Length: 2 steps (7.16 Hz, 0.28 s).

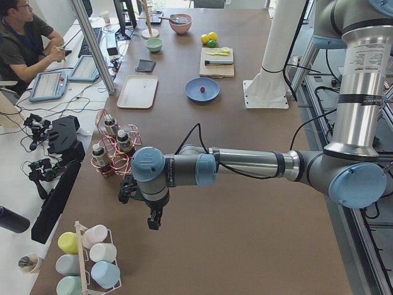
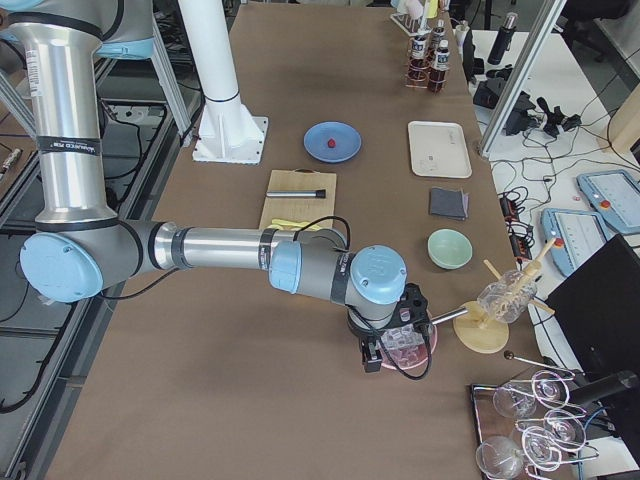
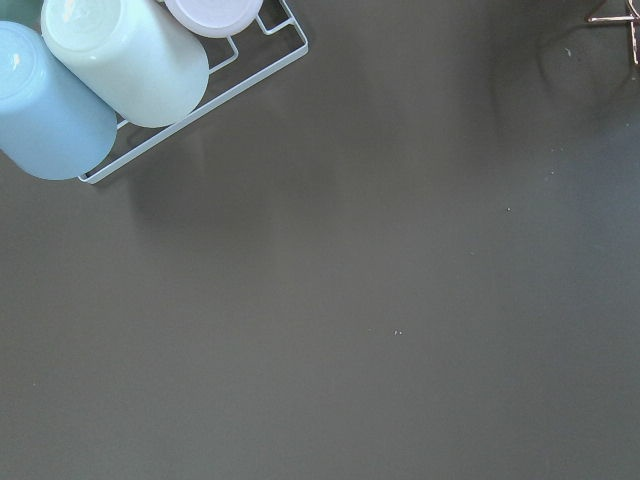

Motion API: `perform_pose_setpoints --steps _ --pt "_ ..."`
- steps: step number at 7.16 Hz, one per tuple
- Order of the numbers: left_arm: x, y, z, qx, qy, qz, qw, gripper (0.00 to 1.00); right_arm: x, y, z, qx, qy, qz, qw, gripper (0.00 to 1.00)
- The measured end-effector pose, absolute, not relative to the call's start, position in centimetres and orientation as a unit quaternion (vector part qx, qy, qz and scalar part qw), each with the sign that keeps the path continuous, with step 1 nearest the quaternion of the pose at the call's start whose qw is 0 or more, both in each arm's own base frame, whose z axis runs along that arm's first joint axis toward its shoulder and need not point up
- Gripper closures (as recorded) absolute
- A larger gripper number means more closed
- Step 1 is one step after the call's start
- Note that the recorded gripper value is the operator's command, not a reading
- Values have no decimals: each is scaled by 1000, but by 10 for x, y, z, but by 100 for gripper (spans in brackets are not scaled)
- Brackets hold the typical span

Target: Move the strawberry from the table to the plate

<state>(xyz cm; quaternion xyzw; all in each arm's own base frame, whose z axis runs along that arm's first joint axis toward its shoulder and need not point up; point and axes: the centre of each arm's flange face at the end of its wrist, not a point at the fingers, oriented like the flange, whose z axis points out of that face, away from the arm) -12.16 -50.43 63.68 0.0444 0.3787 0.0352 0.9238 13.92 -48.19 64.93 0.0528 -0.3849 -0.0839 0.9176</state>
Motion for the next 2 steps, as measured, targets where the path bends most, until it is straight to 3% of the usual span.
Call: perform_pose_setpoints --steps 2 --pt "-122 -504 638 43 379 35 924 2 139 -480 651 52 -385 -83 917 0"
